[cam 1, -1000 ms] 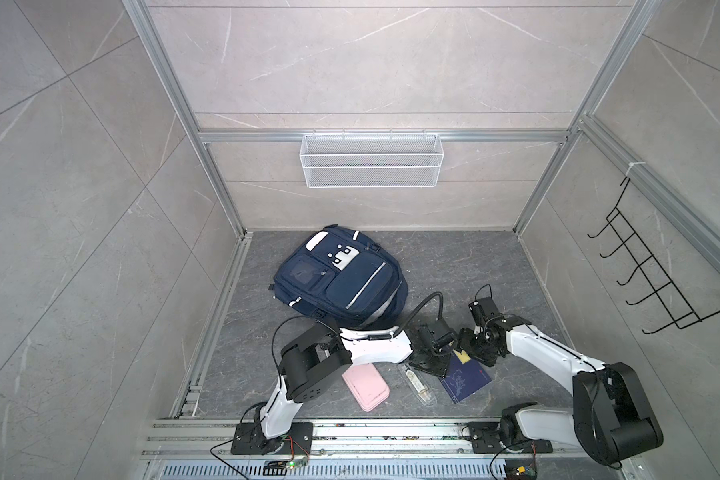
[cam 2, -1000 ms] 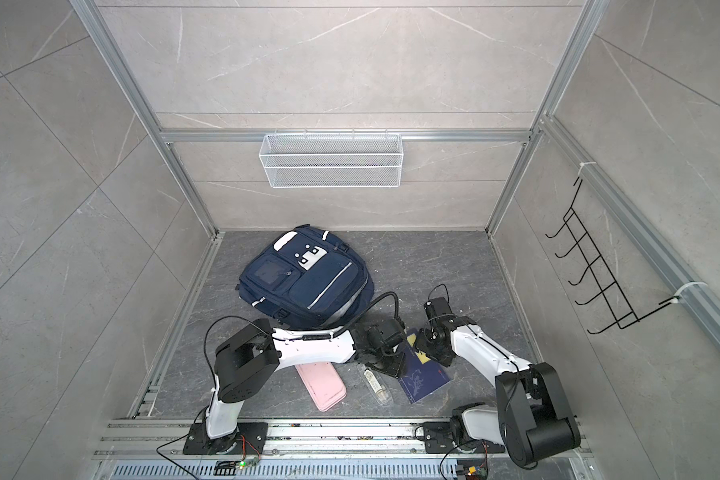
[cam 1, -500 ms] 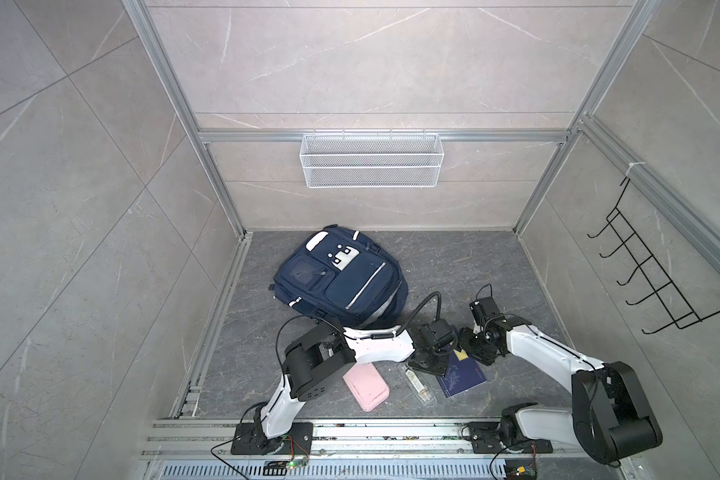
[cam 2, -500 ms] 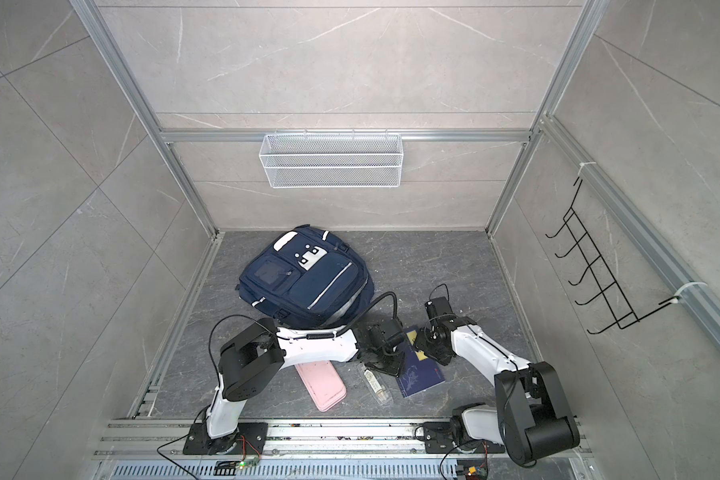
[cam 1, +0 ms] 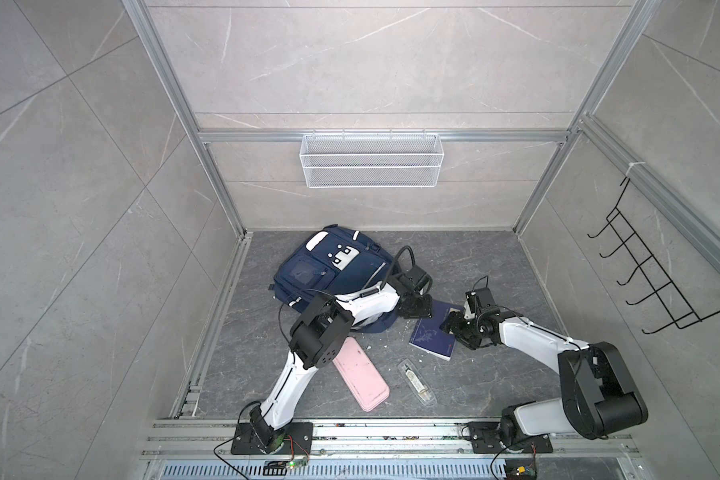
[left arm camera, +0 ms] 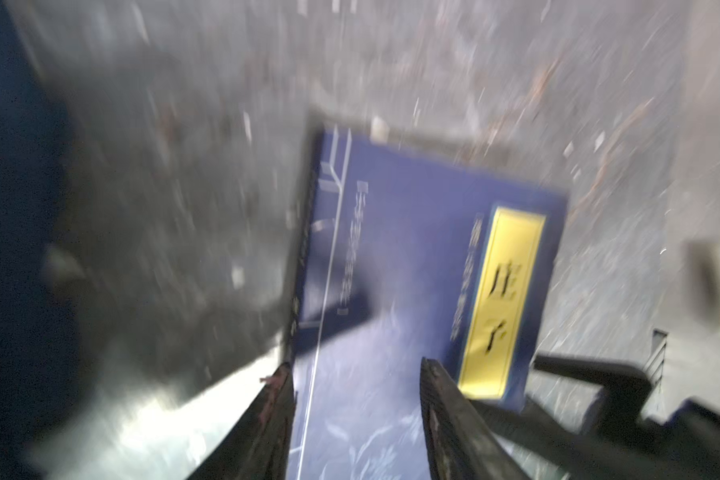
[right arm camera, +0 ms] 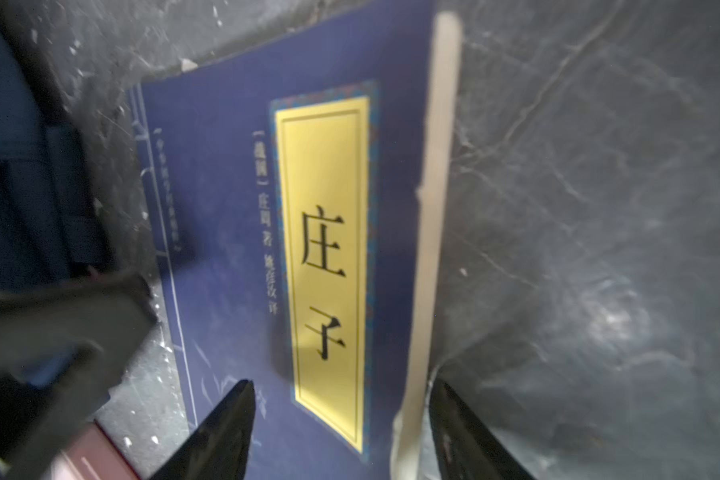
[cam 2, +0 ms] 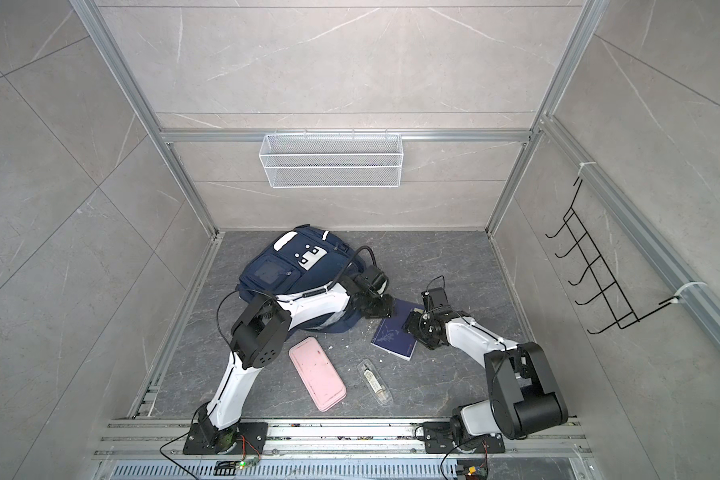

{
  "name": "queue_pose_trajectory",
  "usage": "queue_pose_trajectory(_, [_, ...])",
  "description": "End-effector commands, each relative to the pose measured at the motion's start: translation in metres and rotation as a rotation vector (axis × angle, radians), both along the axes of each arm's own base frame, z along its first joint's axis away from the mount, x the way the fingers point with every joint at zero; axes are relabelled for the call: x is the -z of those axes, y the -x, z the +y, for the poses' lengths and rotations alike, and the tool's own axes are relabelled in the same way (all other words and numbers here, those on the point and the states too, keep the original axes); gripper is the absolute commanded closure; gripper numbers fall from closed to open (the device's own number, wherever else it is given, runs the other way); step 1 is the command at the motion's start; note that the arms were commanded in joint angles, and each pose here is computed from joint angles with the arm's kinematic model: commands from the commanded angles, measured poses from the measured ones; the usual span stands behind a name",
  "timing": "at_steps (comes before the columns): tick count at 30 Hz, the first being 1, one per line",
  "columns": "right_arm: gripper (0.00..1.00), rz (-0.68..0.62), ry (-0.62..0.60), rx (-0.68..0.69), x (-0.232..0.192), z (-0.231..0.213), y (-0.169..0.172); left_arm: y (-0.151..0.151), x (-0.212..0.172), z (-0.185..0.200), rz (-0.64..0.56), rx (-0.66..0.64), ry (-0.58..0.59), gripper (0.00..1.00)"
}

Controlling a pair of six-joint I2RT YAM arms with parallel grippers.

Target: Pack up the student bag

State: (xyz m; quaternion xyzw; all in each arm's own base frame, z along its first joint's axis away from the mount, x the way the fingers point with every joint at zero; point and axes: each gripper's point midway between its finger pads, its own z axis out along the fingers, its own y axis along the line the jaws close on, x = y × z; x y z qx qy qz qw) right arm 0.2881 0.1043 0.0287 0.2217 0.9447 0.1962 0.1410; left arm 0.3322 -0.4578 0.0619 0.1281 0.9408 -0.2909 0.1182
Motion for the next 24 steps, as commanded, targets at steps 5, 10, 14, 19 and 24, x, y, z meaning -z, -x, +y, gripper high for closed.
queue_pose_trajectory(5, [0.27,0.072,0.108,0.01,0.008,-0.02,0.028,0.018,-0.02,0.017,-0.029,0.103,-0.038,0.48])
queue_pose_trajectory(10, [0.28,0.069,0.127,0.016,0.01,-0.024,0.032,0.028,-0.01,0.019,0.003,0.142,-0.05,0.47])
queue_pose_trajectory(14, [0.35,0.081,0.131,0.015,0.013,-0.024,0.029,0.031,-0.001,0.023,0.015,0.137,-0.067,0.47])
queue_pose_trajectory(19, [0.46,0.082,0.155,0.009,0.016,-0.026,0.023,0.033,0.01,0.027,0.031,0.126,-0.078,0.46])
queue_pose_trajectory(24, [0.65,0.093,0.156,0.01,0.02,-0.025,0.021,0.036,0.015,0.028,0.047,0.11,-0.074,0.46])
